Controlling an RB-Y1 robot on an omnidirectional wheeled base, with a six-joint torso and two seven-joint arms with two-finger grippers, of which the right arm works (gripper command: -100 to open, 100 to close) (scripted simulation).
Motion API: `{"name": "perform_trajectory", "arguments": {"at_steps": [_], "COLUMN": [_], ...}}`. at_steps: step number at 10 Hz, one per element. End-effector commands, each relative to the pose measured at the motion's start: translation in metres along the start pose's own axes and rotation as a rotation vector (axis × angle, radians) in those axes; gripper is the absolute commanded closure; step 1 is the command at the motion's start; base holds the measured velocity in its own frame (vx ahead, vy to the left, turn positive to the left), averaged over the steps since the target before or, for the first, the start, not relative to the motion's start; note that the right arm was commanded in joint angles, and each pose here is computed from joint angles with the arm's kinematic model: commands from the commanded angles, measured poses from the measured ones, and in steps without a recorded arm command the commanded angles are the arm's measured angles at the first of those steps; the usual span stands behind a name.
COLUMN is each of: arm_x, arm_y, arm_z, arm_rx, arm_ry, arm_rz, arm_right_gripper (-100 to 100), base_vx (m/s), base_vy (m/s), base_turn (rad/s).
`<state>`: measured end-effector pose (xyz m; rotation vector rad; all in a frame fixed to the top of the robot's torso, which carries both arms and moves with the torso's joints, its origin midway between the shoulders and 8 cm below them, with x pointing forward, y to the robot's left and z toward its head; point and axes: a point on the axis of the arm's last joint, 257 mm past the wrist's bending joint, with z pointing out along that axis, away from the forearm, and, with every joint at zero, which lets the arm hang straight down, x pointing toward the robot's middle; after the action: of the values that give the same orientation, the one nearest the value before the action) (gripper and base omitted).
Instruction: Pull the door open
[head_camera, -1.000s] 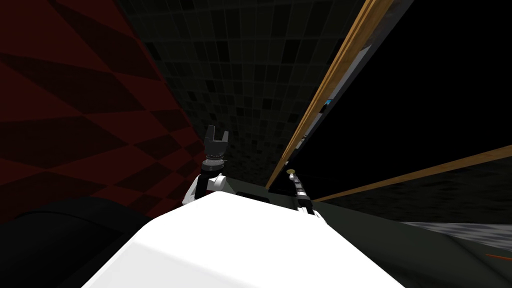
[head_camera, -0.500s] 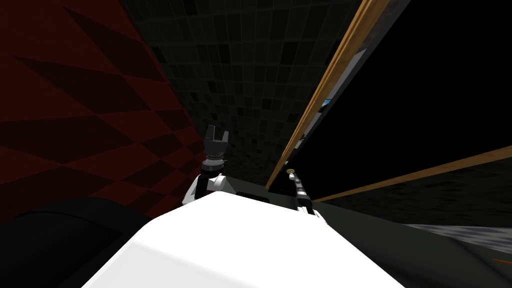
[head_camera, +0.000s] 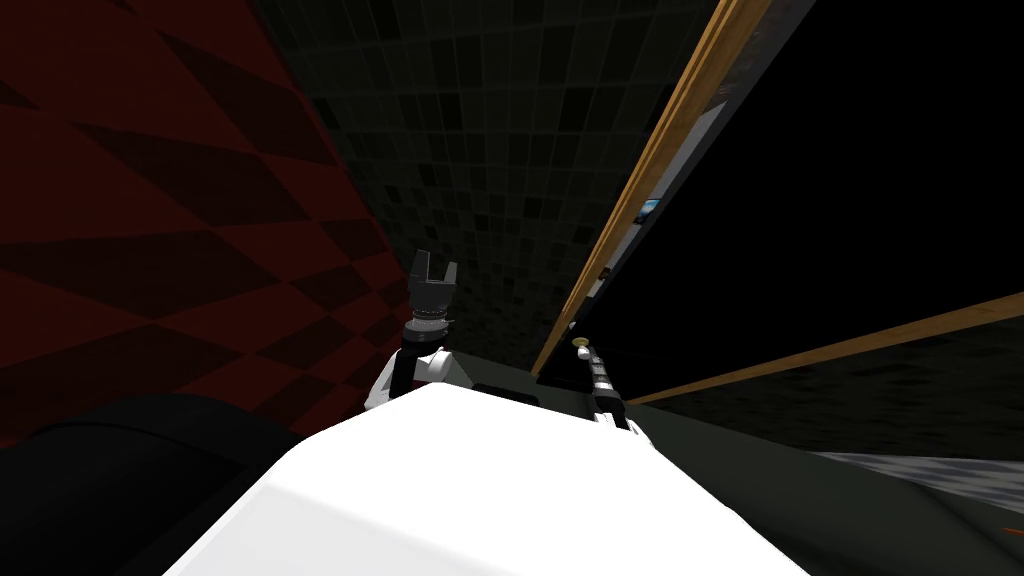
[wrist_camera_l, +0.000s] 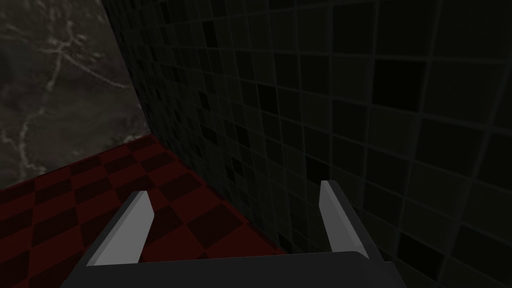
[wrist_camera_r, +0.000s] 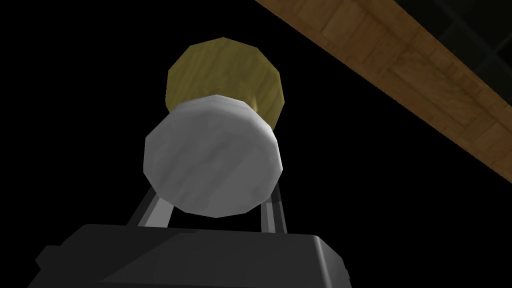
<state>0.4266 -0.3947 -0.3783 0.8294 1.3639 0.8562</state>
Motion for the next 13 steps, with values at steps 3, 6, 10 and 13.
{"name": "perform_trajectory", "arguments": {"at_steps": [3, 6, 10, 13], "arm_x": [0.0207, 0.0207, 0.0209, 0.021], "arm_y": [0.0029, 0.003, 0.0033, 0.0034], "arm_z": [-0.0006, 0.0002, 0.0027, 0.0035], "arm_rx": [0.001, 0.002, 0.004, 0.005], "arm_ry": [0.018, 0.016, 0.009, 0.006], "arm_rz": [0.128, 0.186, 0.319, 0.371], "arm_right_gripper": [100, 100, 100, 100], "base_vx": [-0.028, -0.025, -0.027, -0.021], "base_vy": [-0.017, -0.014, -0.016, -0.009], "base_turn": [0.033, 0.028, 0.034, 0.024]}}
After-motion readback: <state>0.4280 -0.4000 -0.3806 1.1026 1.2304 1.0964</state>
